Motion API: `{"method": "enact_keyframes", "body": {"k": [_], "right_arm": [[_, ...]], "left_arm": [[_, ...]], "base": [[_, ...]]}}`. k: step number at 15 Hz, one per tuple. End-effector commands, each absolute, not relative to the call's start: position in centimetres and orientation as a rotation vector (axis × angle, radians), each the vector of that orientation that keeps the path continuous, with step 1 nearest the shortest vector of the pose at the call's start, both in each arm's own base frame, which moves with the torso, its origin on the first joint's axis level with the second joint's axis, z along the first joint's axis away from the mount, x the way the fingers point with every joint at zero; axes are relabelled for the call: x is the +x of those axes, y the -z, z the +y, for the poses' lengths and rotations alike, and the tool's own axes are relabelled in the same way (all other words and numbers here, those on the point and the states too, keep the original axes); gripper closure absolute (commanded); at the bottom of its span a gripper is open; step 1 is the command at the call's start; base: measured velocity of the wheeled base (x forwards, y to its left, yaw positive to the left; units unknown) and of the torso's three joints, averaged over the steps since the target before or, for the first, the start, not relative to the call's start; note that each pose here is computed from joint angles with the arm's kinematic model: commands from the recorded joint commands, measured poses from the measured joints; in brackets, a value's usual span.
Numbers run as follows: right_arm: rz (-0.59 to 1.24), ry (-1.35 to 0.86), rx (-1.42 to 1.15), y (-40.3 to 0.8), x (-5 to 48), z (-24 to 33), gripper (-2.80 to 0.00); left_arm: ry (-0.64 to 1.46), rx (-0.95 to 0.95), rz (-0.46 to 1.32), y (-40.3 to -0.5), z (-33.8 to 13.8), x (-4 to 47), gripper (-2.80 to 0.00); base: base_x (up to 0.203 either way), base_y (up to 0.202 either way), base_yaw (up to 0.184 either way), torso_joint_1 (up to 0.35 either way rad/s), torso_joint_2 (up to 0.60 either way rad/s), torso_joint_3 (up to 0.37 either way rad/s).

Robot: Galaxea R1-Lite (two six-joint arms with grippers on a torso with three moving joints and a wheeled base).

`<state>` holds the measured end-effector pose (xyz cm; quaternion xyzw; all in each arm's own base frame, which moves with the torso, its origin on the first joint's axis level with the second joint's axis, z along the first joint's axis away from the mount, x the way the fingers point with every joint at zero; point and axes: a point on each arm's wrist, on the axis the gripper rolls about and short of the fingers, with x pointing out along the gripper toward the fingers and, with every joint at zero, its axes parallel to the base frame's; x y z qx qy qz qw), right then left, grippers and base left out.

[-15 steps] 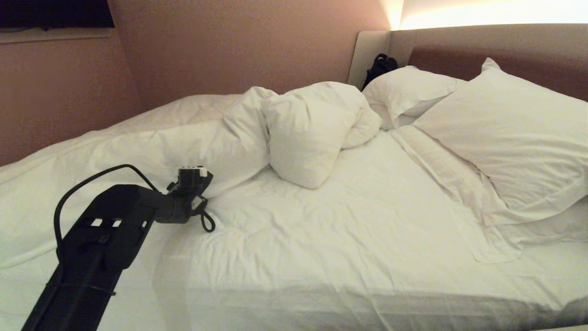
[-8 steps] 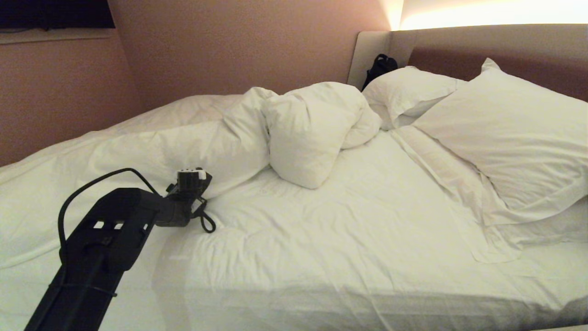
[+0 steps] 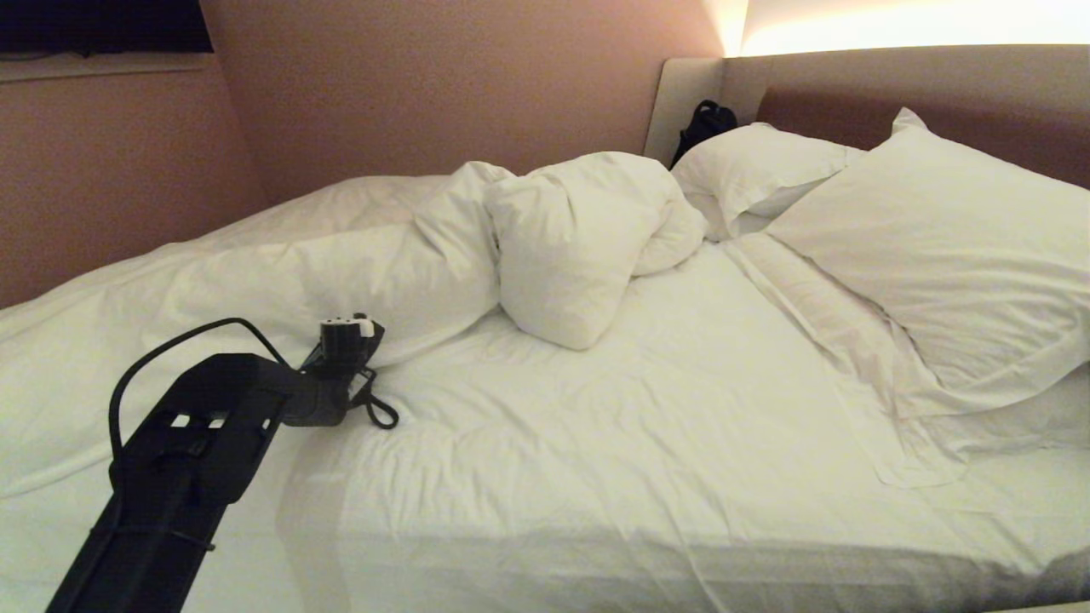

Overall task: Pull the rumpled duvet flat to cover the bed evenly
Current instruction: Flatten the corners of the folded blanket

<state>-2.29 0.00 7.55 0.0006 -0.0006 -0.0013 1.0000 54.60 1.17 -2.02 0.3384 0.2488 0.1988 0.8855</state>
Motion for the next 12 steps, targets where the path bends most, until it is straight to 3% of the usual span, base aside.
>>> {"method": "enact_keyframes", "body": {"k": [1, 5, 12], "right_arm": [[0.0, 0.003, 0.002, -7.5, -2.3, 0.0, 0.0], [0.0, 0.002, 0.002, -7.5, -2.3, 0.0, 0.0], [0.0, 0.002, 0.002, -7.5, -2.3, 0.0, 0.0]], "left_arm": [[-0.422, 0.705, 0.511, 2.4, 1.2, 54.6, 0.0], [-0.456, 0.681, 0.417, 1.4, 1.1, 54.9, 0.0], [-0.475, 0.613, 0.222, -5.5, -0.8, 54.1, 0.0]], "base": [[0.0, 0.0, 0.0, 0.0, 0.0, 0.0], [0.0, 0.0, 0.0, 0.0, 0.0, 0.0], [0.0, 0.0, 0.0, 0.0, 0.0, 0.0]]}}
